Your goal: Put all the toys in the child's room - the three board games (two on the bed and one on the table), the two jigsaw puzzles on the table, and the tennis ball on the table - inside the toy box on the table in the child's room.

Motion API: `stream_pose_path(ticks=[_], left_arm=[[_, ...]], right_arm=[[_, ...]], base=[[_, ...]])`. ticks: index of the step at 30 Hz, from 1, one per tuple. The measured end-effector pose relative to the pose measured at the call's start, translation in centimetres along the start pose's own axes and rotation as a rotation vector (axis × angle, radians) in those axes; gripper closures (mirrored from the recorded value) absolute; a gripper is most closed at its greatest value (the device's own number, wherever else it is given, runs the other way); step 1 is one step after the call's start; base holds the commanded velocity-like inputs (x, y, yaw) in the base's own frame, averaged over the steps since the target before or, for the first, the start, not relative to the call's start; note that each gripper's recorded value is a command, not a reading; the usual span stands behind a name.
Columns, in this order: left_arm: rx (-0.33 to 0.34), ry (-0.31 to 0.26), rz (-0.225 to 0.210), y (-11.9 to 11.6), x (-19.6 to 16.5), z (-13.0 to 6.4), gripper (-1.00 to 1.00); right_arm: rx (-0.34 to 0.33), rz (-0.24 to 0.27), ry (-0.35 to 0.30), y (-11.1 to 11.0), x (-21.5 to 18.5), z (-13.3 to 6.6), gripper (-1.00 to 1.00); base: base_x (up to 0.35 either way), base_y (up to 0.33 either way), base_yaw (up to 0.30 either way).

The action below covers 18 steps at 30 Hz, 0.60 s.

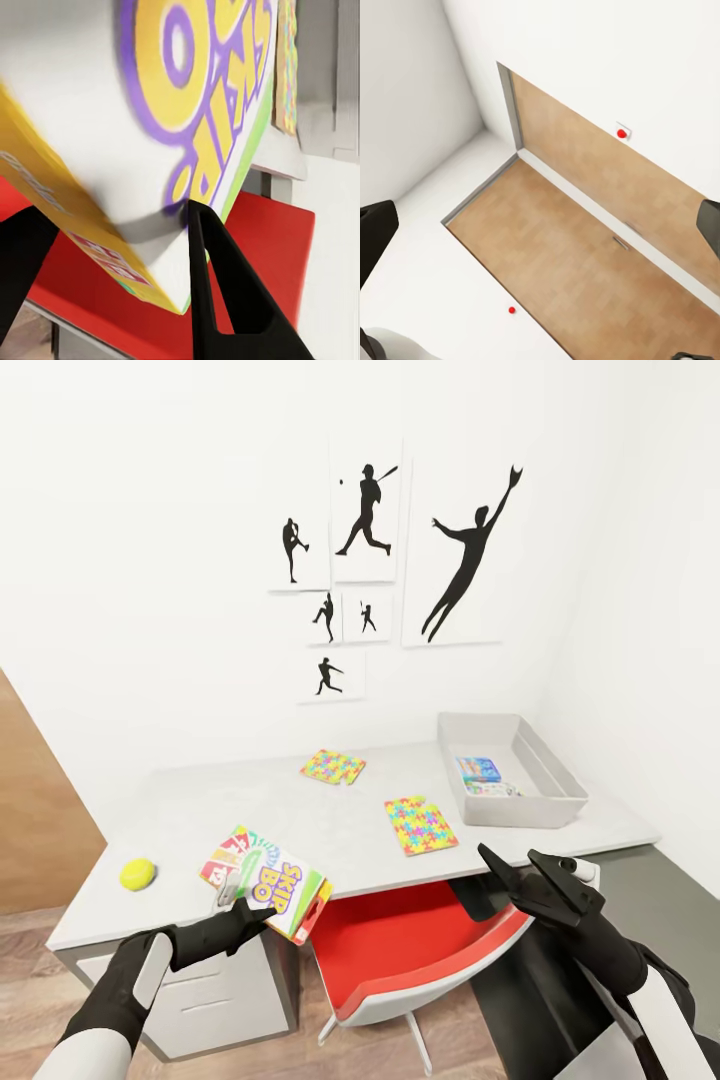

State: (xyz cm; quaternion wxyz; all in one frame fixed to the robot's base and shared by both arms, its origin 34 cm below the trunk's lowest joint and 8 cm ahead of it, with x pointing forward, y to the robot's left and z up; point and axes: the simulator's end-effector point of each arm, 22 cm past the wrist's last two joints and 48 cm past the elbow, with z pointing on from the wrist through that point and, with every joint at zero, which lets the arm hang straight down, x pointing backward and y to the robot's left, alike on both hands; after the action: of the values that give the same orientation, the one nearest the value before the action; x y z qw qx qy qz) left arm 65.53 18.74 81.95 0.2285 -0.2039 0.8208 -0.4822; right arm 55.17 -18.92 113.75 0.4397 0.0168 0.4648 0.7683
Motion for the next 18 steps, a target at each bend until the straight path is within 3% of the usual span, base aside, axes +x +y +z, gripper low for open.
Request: stream_pose_path(ticks=[18], left_arm=[[0.006,0.022,-0.027,-1.4,-0.2,-1.4,1.00]], right_arm=[[0.004,0.004,-0.003,0.9,-0.4,0.5,-1.00]], base=[[0.000,0.000,0.000]])
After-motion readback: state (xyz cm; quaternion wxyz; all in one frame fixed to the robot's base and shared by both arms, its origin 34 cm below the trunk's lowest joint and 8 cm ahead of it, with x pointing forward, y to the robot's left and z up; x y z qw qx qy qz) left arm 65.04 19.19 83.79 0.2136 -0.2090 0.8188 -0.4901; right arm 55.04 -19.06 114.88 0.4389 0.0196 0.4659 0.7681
